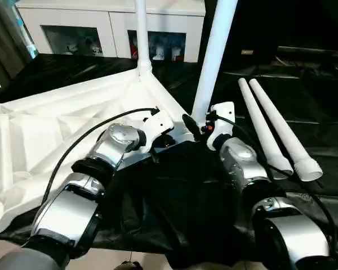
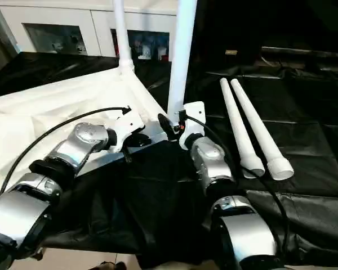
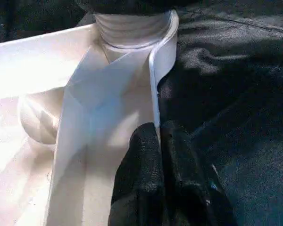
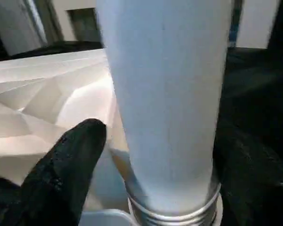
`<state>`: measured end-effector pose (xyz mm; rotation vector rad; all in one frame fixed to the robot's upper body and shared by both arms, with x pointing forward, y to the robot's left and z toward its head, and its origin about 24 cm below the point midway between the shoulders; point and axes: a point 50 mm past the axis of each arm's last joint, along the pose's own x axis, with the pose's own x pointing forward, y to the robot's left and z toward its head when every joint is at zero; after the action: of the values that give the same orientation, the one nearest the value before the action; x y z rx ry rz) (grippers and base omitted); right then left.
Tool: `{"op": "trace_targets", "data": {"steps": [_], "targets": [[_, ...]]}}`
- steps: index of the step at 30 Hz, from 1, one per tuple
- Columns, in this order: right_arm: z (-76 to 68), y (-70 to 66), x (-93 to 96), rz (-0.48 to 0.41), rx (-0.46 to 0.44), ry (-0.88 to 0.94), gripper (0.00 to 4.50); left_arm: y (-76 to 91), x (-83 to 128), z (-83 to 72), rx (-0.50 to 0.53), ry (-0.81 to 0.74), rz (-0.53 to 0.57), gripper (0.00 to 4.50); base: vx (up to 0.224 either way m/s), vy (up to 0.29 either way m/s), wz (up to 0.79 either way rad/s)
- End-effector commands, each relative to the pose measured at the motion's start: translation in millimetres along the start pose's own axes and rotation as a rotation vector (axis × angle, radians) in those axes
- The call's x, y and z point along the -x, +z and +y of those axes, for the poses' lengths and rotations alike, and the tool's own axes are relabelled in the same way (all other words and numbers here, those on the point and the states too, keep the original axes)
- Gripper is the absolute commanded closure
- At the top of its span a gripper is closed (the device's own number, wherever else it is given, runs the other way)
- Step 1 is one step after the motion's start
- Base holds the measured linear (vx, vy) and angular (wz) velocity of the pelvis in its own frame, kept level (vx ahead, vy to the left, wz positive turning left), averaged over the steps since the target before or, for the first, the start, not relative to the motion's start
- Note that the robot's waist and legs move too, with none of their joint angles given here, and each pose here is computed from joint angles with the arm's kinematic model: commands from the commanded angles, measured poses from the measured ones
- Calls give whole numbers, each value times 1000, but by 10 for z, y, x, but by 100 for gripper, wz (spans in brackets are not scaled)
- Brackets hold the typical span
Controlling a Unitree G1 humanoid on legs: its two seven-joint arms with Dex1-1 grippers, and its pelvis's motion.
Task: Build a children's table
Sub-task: Rotate leg to tighten
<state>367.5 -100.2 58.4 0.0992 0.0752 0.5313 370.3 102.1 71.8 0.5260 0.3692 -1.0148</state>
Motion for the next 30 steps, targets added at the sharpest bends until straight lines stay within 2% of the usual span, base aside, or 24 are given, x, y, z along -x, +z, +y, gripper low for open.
{"op": "trace_targets", "data": {"steps": [1, 11, 16, 20, 21, 24, 26, 30], "targets": [[41, -104, 33, 53, -2, 59, 37, 55, -10, -55, -44, -53, -39, 450, 0, 0, 0], [-197, -26, 188, 63, 55, 114, 37, -17, 88, -104, -81, -159, -57, 450, 0, 0, 0], [-239, 2, 245, 64, 60, 165, 37, -31, 126, -119, -97, -197, -63, 450, 0, 0, 0], [-268, 2, 362, 96, 75, 289, 37, -52, 184, -104, -112, -221, -63, 450, 0, 0, 0], [-279, 5, 385, 102, 74, 304, 61, -56, 196, -103, -114, -228, -64, 450, 0, 0, 0], [-322, 11, 463, 122, 84, 347, 75, -74, 227, -96, -118, -240, -59, 450, 0, 0, 0], [-336, 13, 481, 126, 83, 350, 104, -82, 235, -97, -121, -245, -56, 450, 0, 0, 0], [-351, 17, 508, 139, 85, 362, 135, -93, 249, -99, -121, -254, -54, 450, 0, 0, 0]]}}
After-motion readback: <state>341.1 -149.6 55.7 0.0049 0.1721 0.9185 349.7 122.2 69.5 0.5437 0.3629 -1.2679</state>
